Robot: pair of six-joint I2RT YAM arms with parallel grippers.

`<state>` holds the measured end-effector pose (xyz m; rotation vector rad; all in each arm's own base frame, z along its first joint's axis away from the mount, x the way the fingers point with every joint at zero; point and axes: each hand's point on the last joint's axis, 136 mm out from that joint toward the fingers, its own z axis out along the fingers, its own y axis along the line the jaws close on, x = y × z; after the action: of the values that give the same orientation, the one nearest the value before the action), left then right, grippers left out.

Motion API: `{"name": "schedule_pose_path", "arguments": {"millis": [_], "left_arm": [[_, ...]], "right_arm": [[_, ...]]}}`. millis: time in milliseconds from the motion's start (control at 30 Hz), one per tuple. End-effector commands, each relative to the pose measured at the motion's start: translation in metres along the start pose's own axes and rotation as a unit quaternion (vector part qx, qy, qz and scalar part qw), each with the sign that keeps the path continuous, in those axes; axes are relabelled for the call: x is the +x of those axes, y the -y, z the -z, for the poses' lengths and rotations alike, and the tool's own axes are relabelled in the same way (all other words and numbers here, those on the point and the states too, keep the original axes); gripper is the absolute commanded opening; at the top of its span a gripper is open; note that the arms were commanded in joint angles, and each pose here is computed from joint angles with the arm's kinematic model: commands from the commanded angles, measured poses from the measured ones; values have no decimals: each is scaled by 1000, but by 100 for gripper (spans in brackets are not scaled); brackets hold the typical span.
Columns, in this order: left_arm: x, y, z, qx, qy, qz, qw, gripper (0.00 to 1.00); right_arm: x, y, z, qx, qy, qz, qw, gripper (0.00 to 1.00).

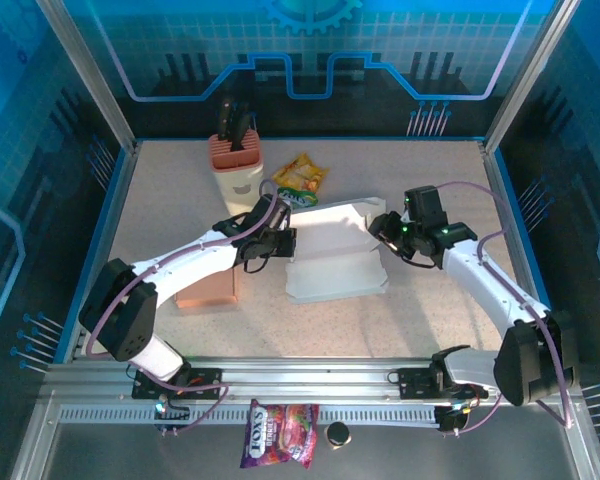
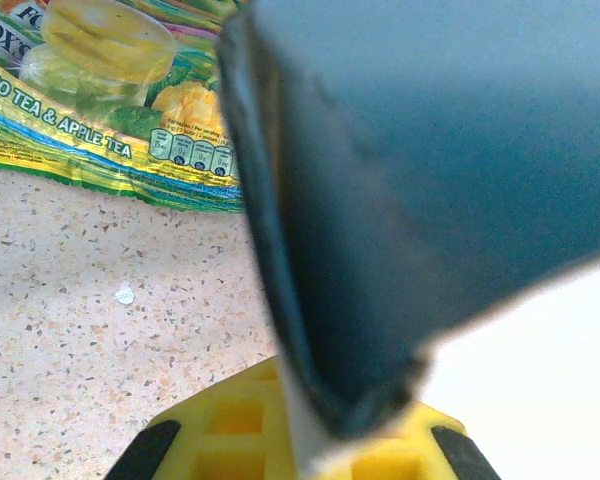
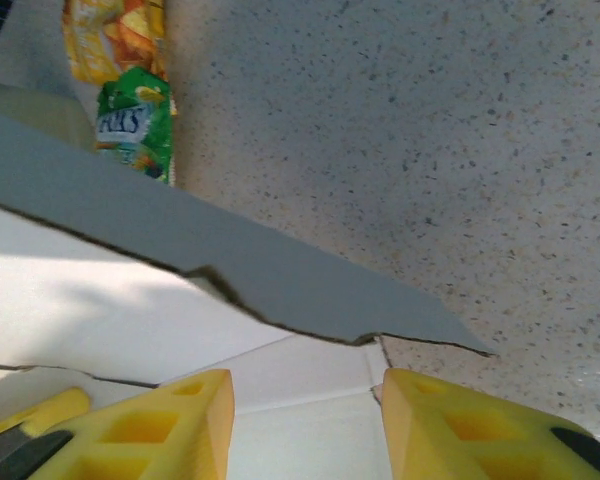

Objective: Fold the paper box

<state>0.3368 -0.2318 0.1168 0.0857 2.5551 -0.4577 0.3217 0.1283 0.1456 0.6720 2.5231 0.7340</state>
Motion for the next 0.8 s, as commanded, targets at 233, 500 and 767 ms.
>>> {"name": "schedule_pose_path", "arguments": {"millis": [233, 500, 767], "left_arm": [[-19, 16, 14, 28, 15, -3, 999, 0], [-19, 17, 13, 31, 13, -3, 999, 0], [-21, 19, 11, 35, 13, -3, 999, 0]], "right_arm": [[-6, 5, -10, 13, 4, 17, 1000, 43], [-12, -8, -8, -1, 12, 26, 1000, 30], [-2, -27, -16, -19, -13, 61, 998, 34]]}}
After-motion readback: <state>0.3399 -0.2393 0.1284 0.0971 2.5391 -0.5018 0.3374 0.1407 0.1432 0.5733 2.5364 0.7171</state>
